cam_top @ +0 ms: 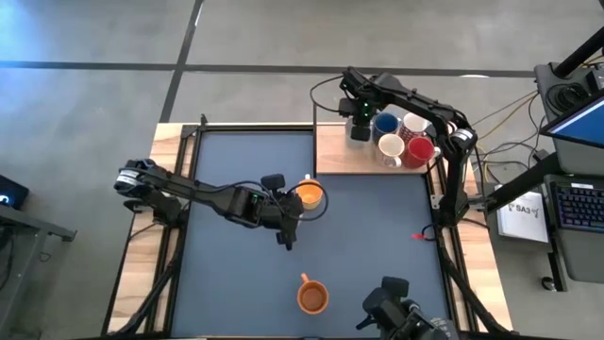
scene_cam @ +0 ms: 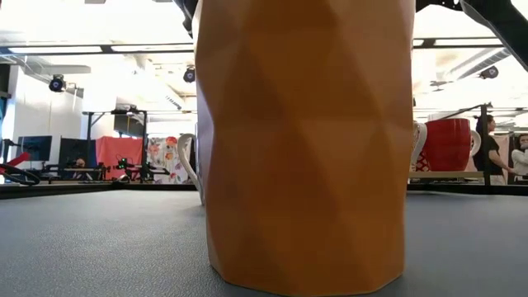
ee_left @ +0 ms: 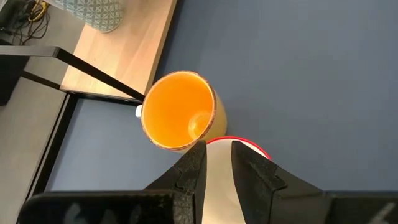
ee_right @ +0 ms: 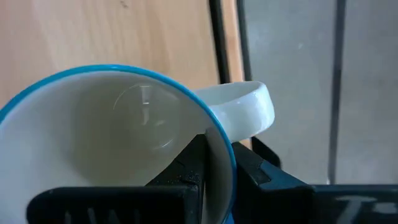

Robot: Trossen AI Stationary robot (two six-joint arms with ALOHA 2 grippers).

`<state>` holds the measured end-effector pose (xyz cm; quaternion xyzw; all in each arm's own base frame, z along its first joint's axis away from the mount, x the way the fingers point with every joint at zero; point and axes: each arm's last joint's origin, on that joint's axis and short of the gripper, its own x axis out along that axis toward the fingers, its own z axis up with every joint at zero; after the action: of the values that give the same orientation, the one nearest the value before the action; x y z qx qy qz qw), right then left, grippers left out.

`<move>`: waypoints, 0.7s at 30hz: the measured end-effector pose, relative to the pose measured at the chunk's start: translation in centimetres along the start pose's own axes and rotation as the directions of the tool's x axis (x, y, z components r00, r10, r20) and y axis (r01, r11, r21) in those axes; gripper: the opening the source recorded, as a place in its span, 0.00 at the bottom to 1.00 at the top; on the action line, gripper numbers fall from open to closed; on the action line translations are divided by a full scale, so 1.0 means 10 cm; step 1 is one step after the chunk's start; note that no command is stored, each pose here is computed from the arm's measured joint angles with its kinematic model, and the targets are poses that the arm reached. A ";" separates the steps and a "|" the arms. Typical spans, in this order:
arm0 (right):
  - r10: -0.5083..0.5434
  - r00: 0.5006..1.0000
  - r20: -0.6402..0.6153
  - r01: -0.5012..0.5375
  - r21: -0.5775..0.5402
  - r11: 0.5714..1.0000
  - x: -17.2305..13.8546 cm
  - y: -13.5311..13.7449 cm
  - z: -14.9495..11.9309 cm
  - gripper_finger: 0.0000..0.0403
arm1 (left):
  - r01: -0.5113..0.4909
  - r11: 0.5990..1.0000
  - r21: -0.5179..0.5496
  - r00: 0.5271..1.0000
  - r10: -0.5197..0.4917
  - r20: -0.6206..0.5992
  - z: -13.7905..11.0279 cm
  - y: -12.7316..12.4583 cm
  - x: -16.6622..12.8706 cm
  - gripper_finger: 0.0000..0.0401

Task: Place coffee mugs
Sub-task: Put the green patterned mug on the shelf

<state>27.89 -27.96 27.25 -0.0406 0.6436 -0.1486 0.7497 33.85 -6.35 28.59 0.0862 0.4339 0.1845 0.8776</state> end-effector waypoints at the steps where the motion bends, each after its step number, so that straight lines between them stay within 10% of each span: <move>1: -0.011 1.000 -0.001 0.011 -0.001 1.000 0.00 -0.01 0.00 0.09 | 0.000 1.000 0.000 1.000 0.000 0.000 0.00 0.00 0.00 0.14; 21: -0.046 0.999 0.009 0.046 0.032 0.998 0.01 -0.08 -0.02 0.09 | -0.003 1.000 0.000 1.000 0.003 -0.002 0.00 0.01 0.01 0.14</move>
<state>27.61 -28.71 27.36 -0.0444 0.6366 -0.1758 0.7496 33.87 -6.19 28.58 0.0867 0.4347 0.1858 0.8770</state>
